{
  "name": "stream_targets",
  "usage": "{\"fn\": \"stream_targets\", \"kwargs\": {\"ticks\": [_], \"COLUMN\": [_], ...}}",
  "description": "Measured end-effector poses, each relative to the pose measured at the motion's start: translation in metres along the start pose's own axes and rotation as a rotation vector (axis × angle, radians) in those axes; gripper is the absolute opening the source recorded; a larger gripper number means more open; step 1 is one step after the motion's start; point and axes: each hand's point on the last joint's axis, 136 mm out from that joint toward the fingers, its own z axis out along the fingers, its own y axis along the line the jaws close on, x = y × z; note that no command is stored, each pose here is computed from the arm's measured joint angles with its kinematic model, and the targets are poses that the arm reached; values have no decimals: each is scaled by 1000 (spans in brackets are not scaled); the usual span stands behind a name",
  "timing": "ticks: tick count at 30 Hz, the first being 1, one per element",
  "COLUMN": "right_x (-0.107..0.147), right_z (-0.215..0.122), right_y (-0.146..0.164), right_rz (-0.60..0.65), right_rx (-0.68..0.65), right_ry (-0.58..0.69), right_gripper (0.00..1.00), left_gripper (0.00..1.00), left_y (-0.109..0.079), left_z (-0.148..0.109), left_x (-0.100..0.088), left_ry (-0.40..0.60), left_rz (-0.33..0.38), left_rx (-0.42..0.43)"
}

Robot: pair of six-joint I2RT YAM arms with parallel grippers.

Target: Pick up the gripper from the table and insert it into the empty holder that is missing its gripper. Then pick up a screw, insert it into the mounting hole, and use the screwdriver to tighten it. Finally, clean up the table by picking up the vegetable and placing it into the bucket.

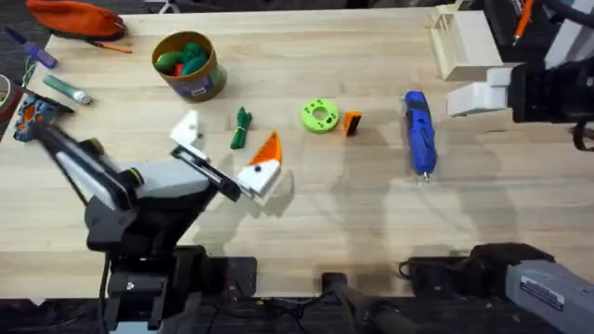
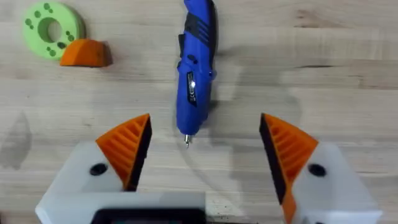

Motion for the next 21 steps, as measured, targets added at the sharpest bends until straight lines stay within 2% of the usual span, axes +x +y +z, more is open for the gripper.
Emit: {"fn": "stream_targets", "kwargs": {"ticks": [2, 6, 10, 14, 21], "right_x": [0, 0, 0, 0, 0], "right_z": [0, 0, 0, 0, 0], "right_y": [0, 0, 0, 0, 0], "right_rz": [0, 0, 0, 0, 0], "right_rx": [0, 0, 0, 0, 0], "right_ry": [0, 0, 0, 0, 0], "right_gripper": [992, 991, 992, 994, 992], "left_gripper": [985, 985, 985, 985, 985], "left_y": [-12, -37, -54, -65, -71], "left_z": [-1, -4, -10, -13, -16], "left_x": [9, 12, 15, 16, 17], "left_ry": [35, 56, 69, 76, 57], "left_rz": [-27, -38, -43, -44, 58], "left_rx": [71, 214, 320, 385, 429]}}
